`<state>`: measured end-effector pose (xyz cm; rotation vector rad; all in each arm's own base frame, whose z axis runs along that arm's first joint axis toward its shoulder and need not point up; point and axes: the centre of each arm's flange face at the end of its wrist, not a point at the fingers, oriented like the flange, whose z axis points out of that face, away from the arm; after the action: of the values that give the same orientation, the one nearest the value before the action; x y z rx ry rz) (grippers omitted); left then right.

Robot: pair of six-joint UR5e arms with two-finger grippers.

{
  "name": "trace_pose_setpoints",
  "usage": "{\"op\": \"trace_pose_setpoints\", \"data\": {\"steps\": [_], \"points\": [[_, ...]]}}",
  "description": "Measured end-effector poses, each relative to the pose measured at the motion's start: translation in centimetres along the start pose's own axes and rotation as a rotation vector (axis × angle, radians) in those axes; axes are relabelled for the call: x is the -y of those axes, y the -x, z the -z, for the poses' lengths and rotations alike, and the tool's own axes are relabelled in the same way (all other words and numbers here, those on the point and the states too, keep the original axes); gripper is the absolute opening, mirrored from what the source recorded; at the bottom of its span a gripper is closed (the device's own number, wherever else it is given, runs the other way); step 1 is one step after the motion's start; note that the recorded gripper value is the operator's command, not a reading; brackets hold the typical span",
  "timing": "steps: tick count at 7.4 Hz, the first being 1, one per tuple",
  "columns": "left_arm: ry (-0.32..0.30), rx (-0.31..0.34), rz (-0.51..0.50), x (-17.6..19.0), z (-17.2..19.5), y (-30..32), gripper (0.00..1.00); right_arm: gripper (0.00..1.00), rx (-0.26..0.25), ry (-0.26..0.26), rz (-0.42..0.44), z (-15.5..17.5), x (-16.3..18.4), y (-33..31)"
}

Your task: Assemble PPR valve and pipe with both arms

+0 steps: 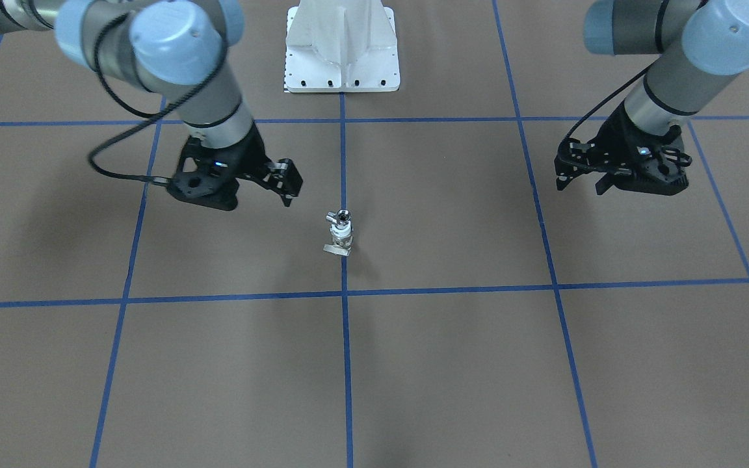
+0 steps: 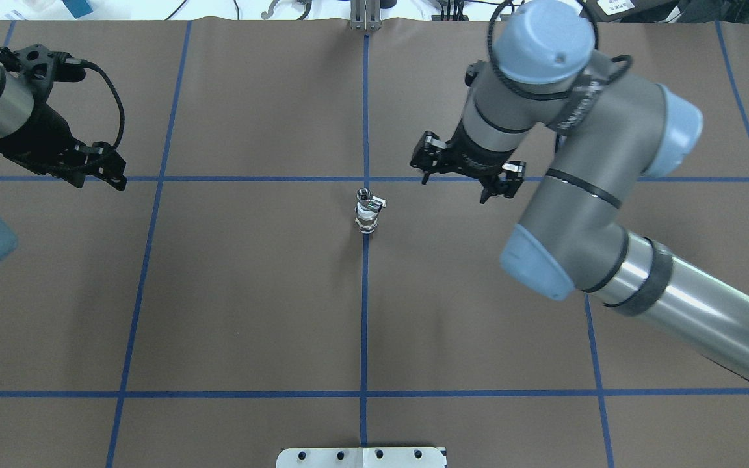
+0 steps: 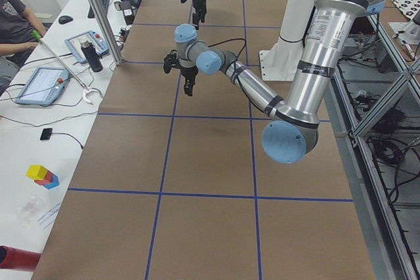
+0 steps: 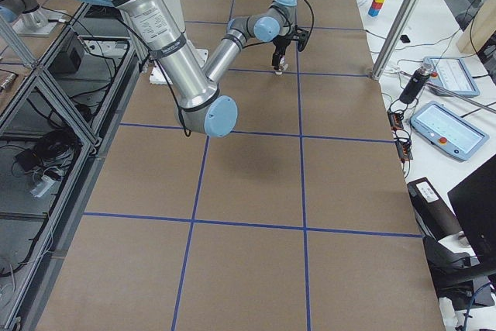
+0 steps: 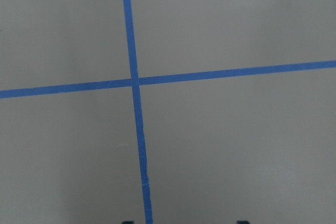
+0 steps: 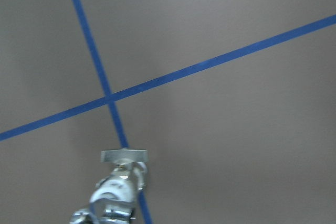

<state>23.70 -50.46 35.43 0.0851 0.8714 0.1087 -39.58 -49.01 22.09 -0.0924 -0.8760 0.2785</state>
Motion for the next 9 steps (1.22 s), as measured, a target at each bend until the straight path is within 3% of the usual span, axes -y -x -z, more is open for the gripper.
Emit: {"op": "trace_pose_setpoints", "data": {"steps": [2, 3, 4, 5, 7, 9], "points": [[-0.002, 0.009, -0.065, -0.7, 2.2, 8.2, 0.74, 1.0, -0.048, -0.021, 0.084, 1.5, 3.0, -10.6], [-0.002, 0.012, -0.111, -1.8, 3.4, 13.2, 0.87, 1.0, -0.077, -0.017, 0.136, 2.4, 5.0, -16.5], [-0.006, 0.025, -0.159, -2.8, 4.4, 18.3, 0.89, 1.0, -0.091, 0.002, 0.188, 4.0, 7.3, -23.2], [-0.01, 0.042, -0.19, -3.2, 5.1, 23.5, 0.99, 1.0, -0.095, 0.015, 0.243, 5.9, 9.2, -30.5], [-0.014, 0.068, -0.218, -3.5, 6.0, 32.4, 0.99, 1.0, -0.112, 0.022, 0.344, 8.5, 11.4, -42.9], [-0.021, 0.068, -0.192, -3.6, 6.7, 34.7, 0.99, 1.0, -0.098, 0.058, 0.365, 7.9, 12.0, -48.6]]}}
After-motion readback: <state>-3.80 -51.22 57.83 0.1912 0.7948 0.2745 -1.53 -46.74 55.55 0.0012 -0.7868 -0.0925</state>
